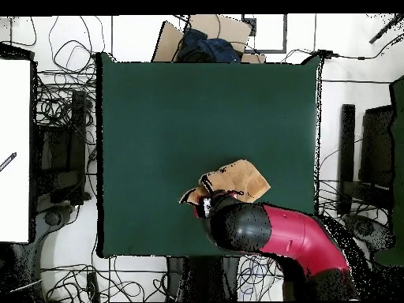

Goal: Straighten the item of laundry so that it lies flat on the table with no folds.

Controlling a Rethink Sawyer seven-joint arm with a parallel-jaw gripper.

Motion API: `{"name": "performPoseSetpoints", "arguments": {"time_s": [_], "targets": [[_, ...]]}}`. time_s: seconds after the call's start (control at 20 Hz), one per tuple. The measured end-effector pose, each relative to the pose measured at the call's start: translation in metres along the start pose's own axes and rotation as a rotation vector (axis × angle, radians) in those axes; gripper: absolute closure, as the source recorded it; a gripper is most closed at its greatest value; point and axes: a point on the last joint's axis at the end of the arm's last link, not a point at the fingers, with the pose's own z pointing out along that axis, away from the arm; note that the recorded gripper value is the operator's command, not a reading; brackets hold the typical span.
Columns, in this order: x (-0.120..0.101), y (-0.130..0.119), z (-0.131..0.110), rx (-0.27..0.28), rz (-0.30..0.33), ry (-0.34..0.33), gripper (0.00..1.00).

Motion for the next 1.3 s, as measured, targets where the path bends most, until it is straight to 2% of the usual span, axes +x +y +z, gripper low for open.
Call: {"name": "performPoseSetpoints", "arguments": {"time_s": [0.45, 0.5, 1.3], "targets": [[-0.002, 0.008, 0.002, -0.002, -0.015, 0.003, 1.00], [-0.003, 0.011, 0.002, -0.001, -0.022, 0.003, 0.00], [-0.016, 0.023, -0.001, 0.009, -0.054, -0.013, 0.00]]}}
